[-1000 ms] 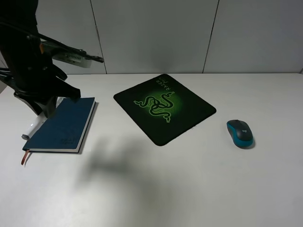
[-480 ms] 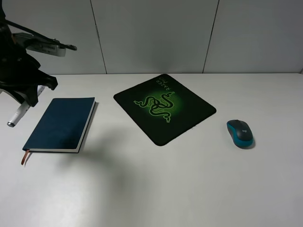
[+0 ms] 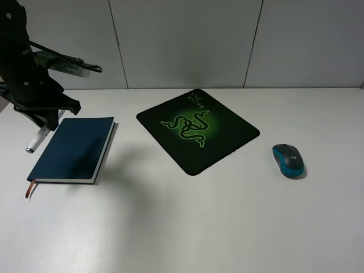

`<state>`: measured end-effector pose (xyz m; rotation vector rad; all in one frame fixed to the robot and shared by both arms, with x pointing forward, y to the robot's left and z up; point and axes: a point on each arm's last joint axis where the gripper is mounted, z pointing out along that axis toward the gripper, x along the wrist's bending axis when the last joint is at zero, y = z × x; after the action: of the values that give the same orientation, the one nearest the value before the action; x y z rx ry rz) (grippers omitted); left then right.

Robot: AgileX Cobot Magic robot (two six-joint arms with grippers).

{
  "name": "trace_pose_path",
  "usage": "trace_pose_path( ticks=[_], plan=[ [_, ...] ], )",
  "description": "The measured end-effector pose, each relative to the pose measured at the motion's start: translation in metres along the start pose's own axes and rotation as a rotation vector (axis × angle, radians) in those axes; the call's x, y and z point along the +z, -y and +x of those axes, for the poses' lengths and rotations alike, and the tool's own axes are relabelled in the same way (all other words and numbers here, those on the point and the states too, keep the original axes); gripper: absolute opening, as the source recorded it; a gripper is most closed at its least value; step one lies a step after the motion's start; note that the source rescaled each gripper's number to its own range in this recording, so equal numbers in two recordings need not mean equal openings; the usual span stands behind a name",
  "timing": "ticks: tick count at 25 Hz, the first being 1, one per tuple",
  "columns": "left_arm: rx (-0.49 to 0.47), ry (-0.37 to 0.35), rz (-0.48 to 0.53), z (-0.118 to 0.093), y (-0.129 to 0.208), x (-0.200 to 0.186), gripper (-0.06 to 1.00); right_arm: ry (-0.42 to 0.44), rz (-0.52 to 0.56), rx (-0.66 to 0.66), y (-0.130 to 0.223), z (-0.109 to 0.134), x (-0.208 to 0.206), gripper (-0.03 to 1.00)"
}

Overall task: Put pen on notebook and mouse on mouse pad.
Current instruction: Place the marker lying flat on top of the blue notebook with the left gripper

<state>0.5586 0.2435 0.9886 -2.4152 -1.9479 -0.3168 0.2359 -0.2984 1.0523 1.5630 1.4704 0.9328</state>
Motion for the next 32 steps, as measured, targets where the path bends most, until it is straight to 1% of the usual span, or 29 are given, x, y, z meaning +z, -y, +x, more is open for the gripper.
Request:
trace_pose_path(
  ticks=[12,17,25,32],
  plan=[
    [0.017,0.014,0.044,-0.011,-0.015,0.053,0.00,0.000,0.000,0.000,0.000,0.000,0.000,1.00],
    [0.018,0.020,0.016,-0.012,-0.019,0.062,0.00,0.000,0.000,0.000,0.000,0.000,0.000,1.00],
    [0.027,0.022,0.048,-0.015,-0.020,0.078,0.00,0.000,0.000,0.000,0.000,0.000,0.000,1.00],
    [0.027,0.027,0.018,-0.017,-0.023,0.081,0.00,0.000,0.000,0.000,0.000,0.000,0.000,1.00]
  ],
)
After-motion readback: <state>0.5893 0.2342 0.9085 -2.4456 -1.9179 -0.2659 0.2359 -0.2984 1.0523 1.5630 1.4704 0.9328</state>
